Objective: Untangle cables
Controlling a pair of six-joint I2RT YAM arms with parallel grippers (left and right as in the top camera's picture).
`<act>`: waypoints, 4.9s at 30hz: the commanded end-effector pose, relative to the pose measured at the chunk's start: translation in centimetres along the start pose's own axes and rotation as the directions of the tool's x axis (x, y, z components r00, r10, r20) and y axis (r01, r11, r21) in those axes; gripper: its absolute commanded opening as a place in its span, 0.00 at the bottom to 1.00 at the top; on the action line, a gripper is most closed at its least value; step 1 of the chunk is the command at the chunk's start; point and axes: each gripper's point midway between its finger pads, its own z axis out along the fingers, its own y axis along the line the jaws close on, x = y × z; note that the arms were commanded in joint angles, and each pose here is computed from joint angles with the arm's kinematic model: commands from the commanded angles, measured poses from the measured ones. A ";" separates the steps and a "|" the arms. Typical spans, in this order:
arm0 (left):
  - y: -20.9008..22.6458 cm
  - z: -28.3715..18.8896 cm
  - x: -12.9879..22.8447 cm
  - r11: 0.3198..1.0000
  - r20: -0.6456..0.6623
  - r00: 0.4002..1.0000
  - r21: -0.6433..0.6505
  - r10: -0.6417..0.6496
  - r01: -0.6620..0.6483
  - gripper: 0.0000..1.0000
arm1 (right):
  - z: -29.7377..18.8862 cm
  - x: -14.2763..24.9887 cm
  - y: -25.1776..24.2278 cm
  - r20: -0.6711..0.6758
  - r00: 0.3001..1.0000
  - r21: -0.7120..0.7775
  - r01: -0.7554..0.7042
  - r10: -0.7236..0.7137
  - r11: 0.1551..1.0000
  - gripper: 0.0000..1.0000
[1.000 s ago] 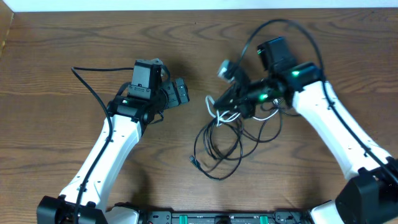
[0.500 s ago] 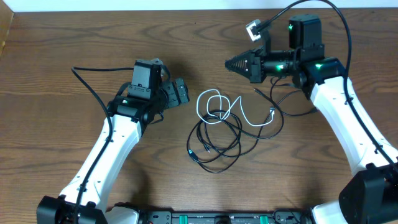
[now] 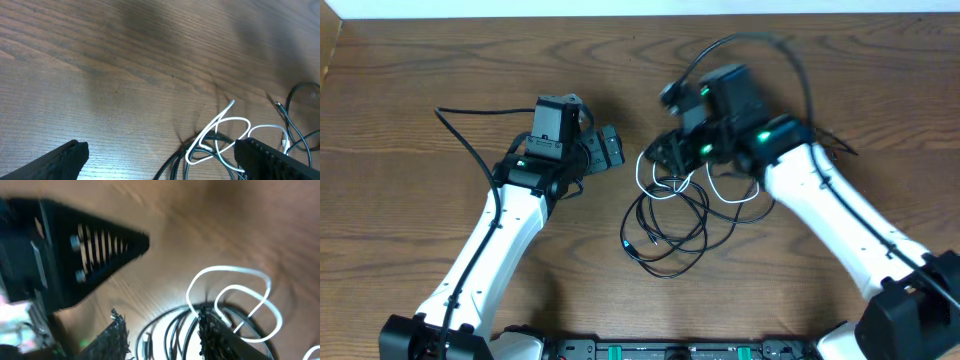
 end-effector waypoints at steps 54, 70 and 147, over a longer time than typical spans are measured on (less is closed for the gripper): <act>-0.1 -0.3 -0.2 1.000 0.010 1.000 0.003 0.002 -0.002 1.00 | -7.1 -6.1 1.0 0.358 0.929 -0.310 0.210 -0.091 0.927 0.01; -0.1 -0.3 -0.2 1.000 0.010 1.000 0.003 0.002 -0.002 1.00 | -18.3 -16.7 -0.3 0.594 0.772 0.115 0.196 -0.226 0.974 0.01; -0.1 -0.3 -0.2 1.000 0.010 1.000 0.003 0.002 -0.002 1.00 | -48.6 -5.2 -6.7 0.775 0.590 0.623 -0.774 -0.228 0.115 0.01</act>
